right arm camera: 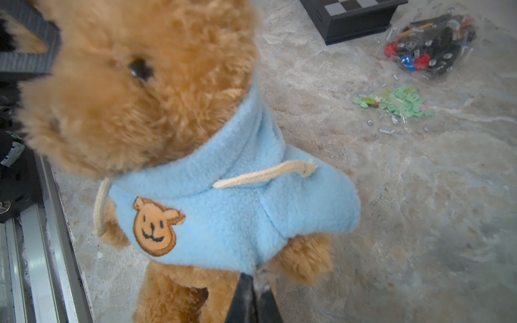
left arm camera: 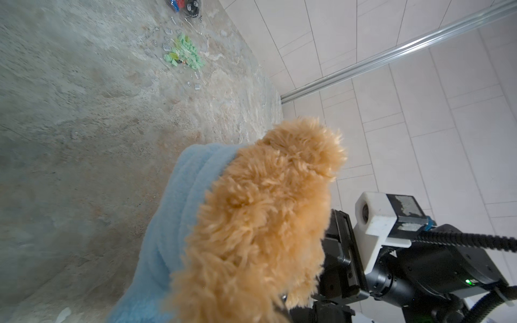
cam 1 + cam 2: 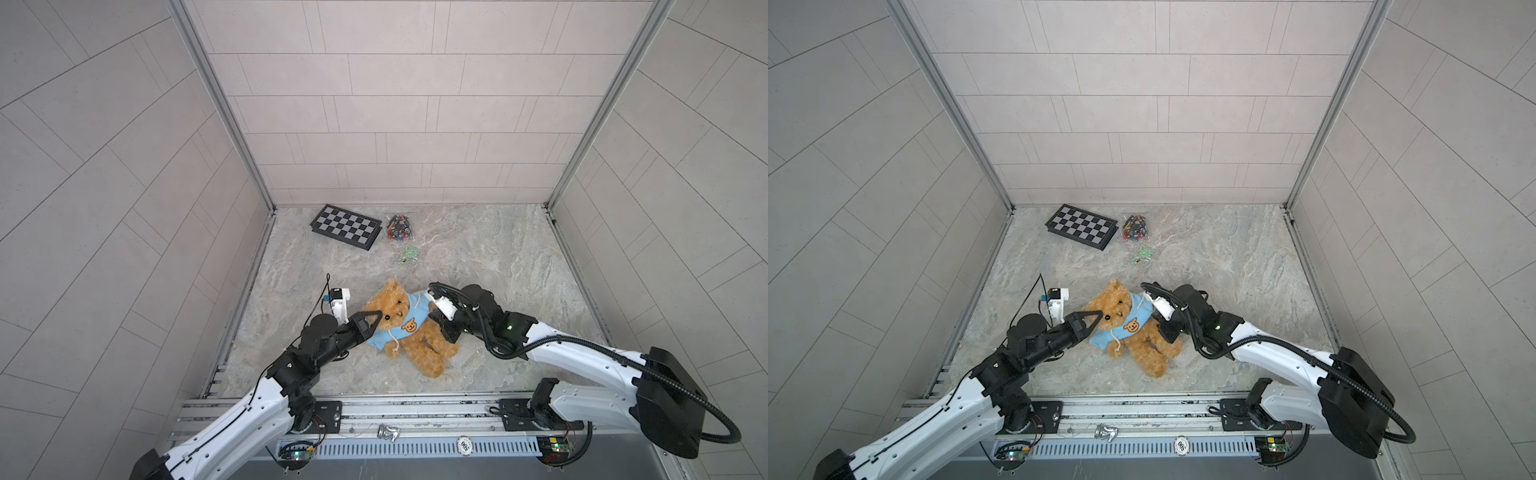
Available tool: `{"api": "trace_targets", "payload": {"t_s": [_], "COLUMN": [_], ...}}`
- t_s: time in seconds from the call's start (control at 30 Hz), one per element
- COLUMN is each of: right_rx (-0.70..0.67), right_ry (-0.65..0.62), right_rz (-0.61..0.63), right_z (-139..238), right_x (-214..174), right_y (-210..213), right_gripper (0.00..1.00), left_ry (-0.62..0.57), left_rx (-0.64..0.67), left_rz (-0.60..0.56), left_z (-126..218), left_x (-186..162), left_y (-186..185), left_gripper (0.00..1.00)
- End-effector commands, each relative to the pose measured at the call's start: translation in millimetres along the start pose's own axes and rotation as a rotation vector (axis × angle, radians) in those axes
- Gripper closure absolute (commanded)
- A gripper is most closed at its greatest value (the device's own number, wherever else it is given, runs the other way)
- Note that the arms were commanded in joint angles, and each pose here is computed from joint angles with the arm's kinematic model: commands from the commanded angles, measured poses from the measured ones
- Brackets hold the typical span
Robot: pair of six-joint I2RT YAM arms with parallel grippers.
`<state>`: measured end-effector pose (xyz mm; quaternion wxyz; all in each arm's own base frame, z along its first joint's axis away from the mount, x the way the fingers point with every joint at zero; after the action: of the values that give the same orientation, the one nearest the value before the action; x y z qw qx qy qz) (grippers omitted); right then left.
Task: Dress the teddy bear
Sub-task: 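Tug the hoodie front down with the right gripper while the left holds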
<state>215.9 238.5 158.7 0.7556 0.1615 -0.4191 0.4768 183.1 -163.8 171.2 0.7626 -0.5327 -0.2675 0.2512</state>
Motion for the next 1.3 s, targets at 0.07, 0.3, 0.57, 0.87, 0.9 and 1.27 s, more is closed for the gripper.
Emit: {"api": "trace_targets", "payload": {"t_s": [0.07, 0.3, 0.57, 0.87, 0.9, 1.27], "right_rx": [-0.005, 0.072, 0.025, -0.08, -0.076, 0.081], "right_ry": [-0.083, -0.104, -0.065, 0.016, 0.021, 0.038], "right_rz": [0.12, 0.171, 0.166, 0.151, 0.16, 0.294], "right_z": [19, -2, -42, -41, -40, -33], "right_x": [28, 34, 33, 18, 17, 18], "right_y": [15, 48, 44, 15, 15, 29], "right_gripper": [0.63, 0.37, 0.52, 1.0, 1.0, 1.0], "left_ry": [-0.106, -0.136, -0.121, -0.102, -0.098, 0.076], "left_rx": [-0.026, 0.03, 0.088, 0.197, 0.211, 0.354], "left_rz": [0.138, 0.206, 0.21, 0.095, 0.065, -0.432], "left_z": [-2, 1, 4, 17, 19, 32], "left_x": [12, 7, -7, -9, -9, -18], "left_y": [5, 7, 15, 22, 23, 13], "left_gripper": [1.0, 1.0, 1.0, 0.96, 0.91, 0.29]}}
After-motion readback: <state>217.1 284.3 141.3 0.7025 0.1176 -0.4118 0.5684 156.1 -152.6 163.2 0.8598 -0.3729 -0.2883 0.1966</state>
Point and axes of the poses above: each gripper's point midway between its finger pads, its own z axis back along the fingers, its own y axis along the line the jaws close on, x = y × z, the point moved 4 cm from there along z, back along the fingers, and after that the axes turned 15 degrees about z, right-handed, at the moved point
